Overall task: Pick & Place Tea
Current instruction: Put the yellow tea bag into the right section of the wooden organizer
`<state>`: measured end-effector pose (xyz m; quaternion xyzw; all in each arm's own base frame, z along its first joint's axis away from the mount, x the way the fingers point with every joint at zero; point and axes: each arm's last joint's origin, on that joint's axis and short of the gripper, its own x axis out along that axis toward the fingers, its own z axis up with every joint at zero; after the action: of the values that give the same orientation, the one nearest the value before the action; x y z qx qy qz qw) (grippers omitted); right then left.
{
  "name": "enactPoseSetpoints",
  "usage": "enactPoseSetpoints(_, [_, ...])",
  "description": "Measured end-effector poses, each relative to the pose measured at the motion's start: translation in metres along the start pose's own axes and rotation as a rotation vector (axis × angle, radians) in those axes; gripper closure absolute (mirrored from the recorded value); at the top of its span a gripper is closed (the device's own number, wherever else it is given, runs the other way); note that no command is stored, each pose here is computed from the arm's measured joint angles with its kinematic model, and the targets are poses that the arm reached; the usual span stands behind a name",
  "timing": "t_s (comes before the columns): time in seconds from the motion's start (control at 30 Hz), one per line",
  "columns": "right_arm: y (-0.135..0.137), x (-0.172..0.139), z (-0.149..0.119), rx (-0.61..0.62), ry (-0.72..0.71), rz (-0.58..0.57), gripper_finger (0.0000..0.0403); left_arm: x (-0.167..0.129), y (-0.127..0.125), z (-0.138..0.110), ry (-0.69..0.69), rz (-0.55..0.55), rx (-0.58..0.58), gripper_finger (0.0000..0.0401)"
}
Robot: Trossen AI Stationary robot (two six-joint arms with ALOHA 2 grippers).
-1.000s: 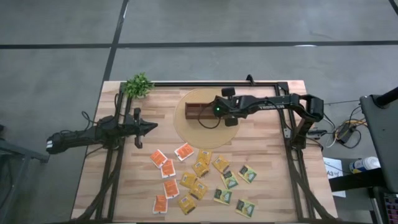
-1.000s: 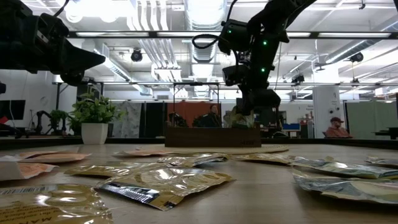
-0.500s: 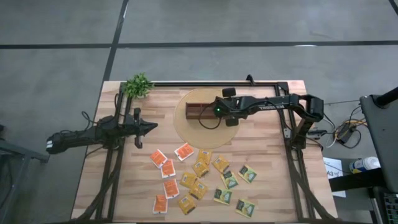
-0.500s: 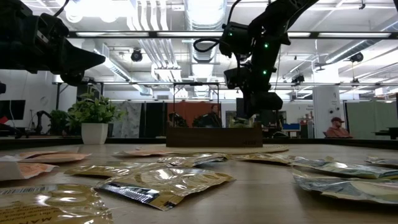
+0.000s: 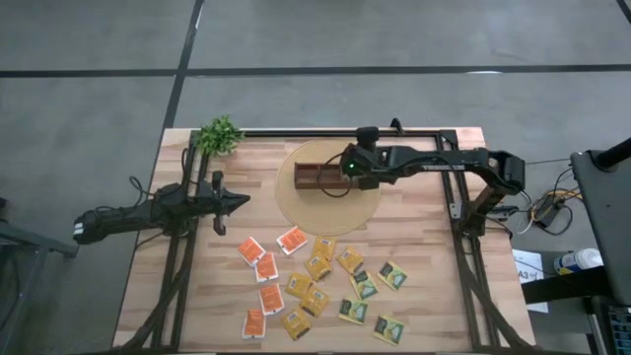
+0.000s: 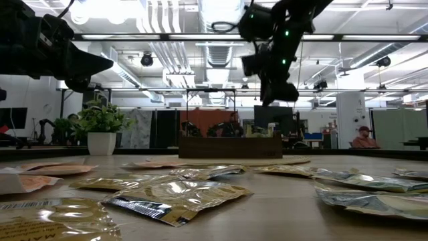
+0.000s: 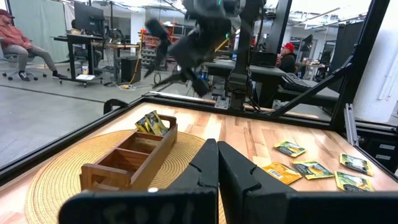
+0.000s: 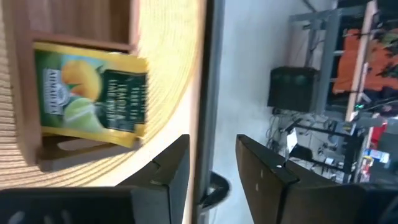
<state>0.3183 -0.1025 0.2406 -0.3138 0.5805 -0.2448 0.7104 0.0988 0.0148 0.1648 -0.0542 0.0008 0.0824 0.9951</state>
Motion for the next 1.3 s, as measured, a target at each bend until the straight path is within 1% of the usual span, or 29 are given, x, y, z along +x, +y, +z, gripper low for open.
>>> enactPoseSetpoints(0.2, [-0.017, -0.024, -0.006, 0.043, -0.058, -0.035, 0.0285, 0.0, 0.0, 0.0, 0.0, 0.0, 0.0, 0.0401])
enactPoseSetpoints(0.33, [-0.017, -0.039, -0.01, 0.036, -0.081, -0.014, 0.029, 0.0, 0.0, 0.0, 0.0, 0.0, 0.0, 0.0401])
enactPoseSetpoints(0.4, [-0.014, -0.045, -0.012, 0.044, -0.097, 0.033, 0.0291, 0.0, 0.0, 0.0, 0.0, 0.0, 0.0, 0.0401])
enactPoseSetpoints(0.53, [-0.006, -0.056, -0.018, 0.08, -0.121, 0.173, 0.0288, 0.0, 0.0, 0.0, 0.0, 0.0, 0.0, 0.0401])
enactPoseSetpoints(0.67, [0.004, -0.066, -0.02, 0.097, -0.125, 0.25, 0.0283, 0.0, 0.0, 0.0, 0.0, 0.0, 0.0, 0.0401])
enactPoseSetpoints(0.87, [0.023, -0.075, -0.019, 0.035, -0.148, 0.339, 0.0277, 0.0, 0.0, 0.0, 0.0, 0.0, 0.0, 0.0401])
enactPoseSetpoints(1.03, [0.044, -0.078, -0.021, -0.028, -0.166, 0.43, 0.0281, 0.0, 0.0, 0.0, 0.0, 0.0, 0.0, 0.0401])
enactPoseSetpoints(1.17, [0.06, -0.078, -0.029, -0.075, -0.162, 0.484, 0.0286, 0.0, 0.0, 0.0, 0.0, 0.0, 0.0, 0.0401])
enactPoseSetpoints(1.3, [0.076, -0.079, -0.04, -0.121, -0.173, 0.594, 0.0286, 0.0, 0.0, 0.0, 0.0, 0.0, 0.0, 0.0401])
